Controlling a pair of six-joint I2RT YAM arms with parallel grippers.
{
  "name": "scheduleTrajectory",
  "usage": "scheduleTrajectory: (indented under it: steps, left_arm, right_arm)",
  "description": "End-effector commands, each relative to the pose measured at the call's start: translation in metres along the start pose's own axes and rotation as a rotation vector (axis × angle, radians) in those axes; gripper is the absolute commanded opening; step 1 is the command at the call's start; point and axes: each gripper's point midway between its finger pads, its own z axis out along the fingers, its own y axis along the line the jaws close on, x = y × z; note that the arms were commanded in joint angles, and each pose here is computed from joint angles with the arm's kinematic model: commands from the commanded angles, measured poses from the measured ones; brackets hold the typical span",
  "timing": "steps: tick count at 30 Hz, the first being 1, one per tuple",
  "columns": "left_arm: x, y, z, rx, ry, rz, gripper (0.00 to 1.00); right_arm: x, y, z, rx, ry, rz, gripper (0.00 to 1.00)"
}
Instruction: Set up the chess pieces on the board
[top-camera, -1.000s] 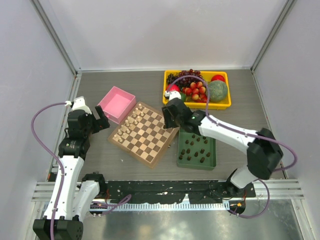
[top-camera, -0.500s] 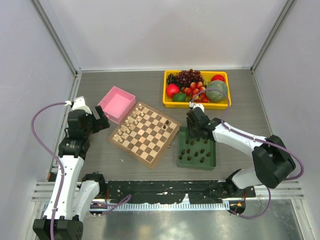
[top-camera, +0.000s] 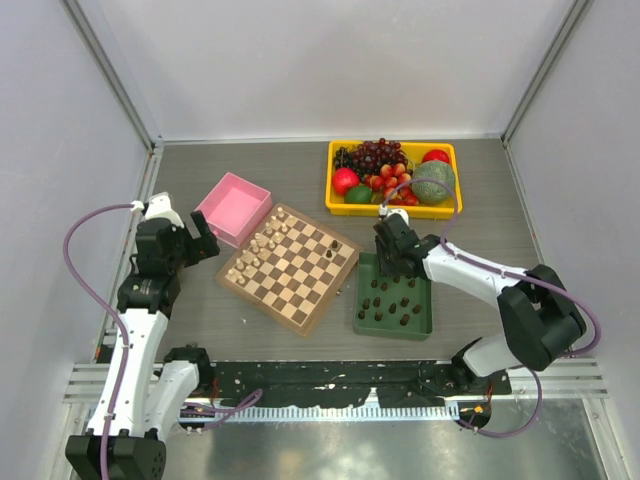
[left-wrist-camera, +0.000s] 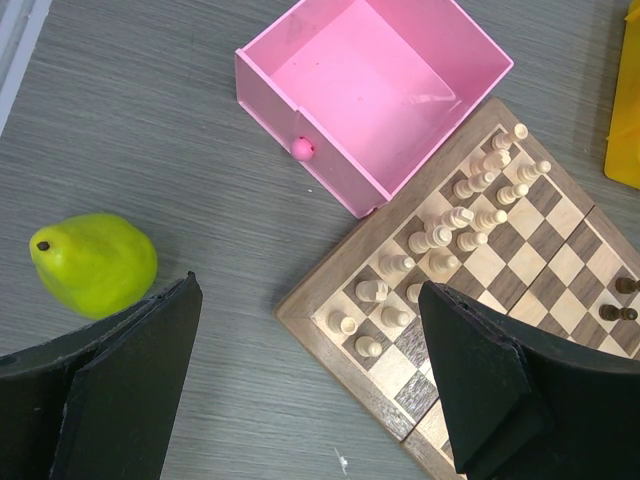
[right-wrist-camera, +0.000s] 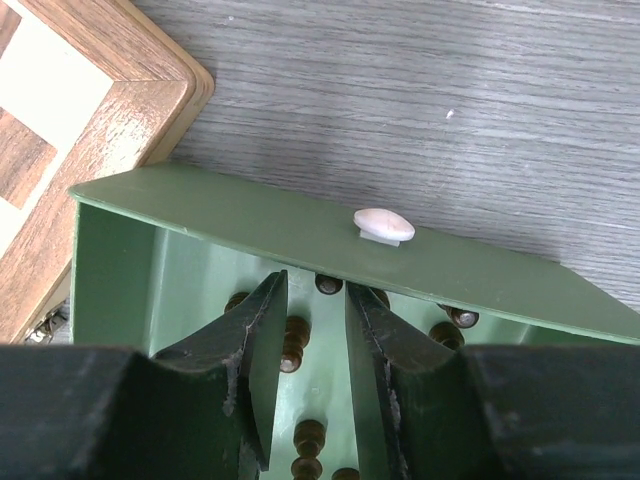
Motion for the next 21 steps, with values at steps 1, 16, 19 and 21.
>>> scheduleTrajectory:
  steps: [1,16,19,21]
  left_arm:
    - [-0.021,-0.004,-0.005,0.009,-0.054,-0.009,0.99]
    - [-0.020,-0.004,-0.006,0.010,-0.049,-0.008,0.99]
    - [-0.020,-0.004,-0.006,0.011,-0.050,-0.008,0.99]
    - [-0.020,-0.004,-0.006,0.010,-0.049,-0.008,0.99]
  right_arm:
    - [-0.019,0.003,-0.003,-0.002,-0.052,0.000,0.36]
    - [-0.016,0.002,0.007,0.019,-0.023,-0.021,0.25]
    - [-0.020,0.002,0.003,0.015,-0.040,-0.022,0.22]
    - [-0.023,0.001,0.000,0.017,-0.051,-0.027,0.18]
